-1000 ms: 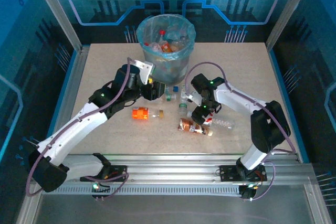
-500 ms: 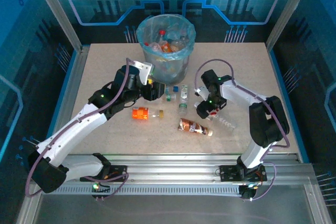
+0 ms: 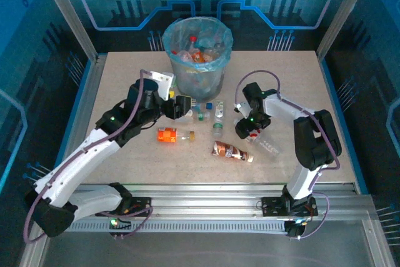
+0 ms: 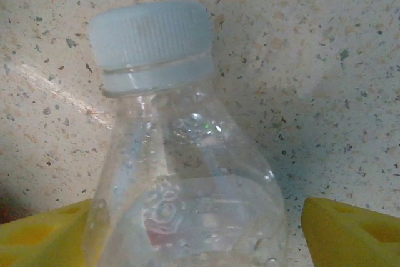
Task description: Put the plastic bottles in the bin
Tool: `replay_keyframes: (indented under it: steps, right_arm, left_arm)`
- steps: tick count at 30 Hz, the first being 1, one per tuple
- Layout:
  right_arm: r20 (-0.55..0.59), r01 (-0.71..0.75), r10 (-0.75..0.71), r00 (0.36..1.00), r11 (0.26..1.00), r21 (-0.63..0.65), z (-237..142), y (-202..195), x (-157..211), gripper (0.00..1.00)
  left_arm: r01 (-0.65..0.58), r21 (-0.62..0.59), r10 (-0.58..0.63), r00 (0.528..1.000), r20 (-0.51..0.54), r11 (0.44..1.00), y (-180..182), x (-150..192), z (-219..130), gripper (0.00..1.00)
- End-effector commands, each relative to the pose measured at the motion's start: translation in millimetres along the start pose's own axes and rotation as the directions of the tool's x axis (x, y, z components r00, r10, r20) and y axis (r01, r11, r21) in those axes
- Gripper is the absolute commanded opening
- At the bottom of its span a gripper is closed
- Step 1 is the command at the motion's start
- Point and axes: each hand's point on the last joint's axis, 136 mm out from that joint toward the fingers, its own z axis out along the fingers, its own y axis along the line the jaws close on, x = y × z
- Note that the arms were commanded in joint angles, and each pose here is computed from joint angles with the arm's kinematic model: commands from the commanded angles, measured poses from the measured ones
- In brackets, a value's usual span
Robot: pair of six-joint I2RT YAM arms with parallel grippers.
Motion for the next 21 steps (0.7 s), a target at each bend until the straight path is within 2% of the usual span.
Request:
replay_keyframes:
  steps: [1, 4, 7, 13, 17, 19, 21]
  right_arm:
    - [0.016, -0.028, 0.028, 0.999, 1.0, -0.012, -1, -5, -6, 0.76]
    - [0.027, -0.039, 0.039, 0.999, 0.999, -0.006, -8, -6, -8, 0.68]
    - [0.069, -0.048, 0.048, 0.996, 0.999, 0.0, -23, -6, -13, 0.66]
    - [0.276, -0.072, 0.056, 0.96, 0.996, 0.05, -81, -7, -24, 0.61]
    - [0.47, -0.072, 0.031, 0.882, 0.995, 0.071, -146, 0, -41, 0.58]
    - [0.572, -0.052, 0.001, 0.821, 0.996, 0.073, -182, 10, -51, 0.57]
    - [0.682, -0.001, -0.058, 0.729, 0.996, 0.086, -225, 28, -64, 0.56]
  left_arm:
    - [-0.004, -0.045, 0.007, 0.997, 0.078, 0.999, 5, -20, -25, 0.69]
    - [-0.007, -0.08, 0.016, 0.993, 0.113, 0.997, 11, -26, -39, 0.7]
    - [0.0, -0.125, 0.022, 0.985, 0.169, 0.992, 19, -36, -57, 0.7]
    - [0.055, -0.204, 0.014, 0.947, 0.322, 0.977, 36, -58, -100, 0.71]
    - [0.09, -0.228, 0.008, 0.918, 0.396, 0.969, 43, -69, -118, 0.71]
    - [0.099, -0.235, 0.007, 0.911, 0.412, 0.967, 45, -72, -120, 0.71]
    - [0.102, -0.236, 0.008, 0.906, 0.424, 0.967, 44, -77, -120, 0.71]
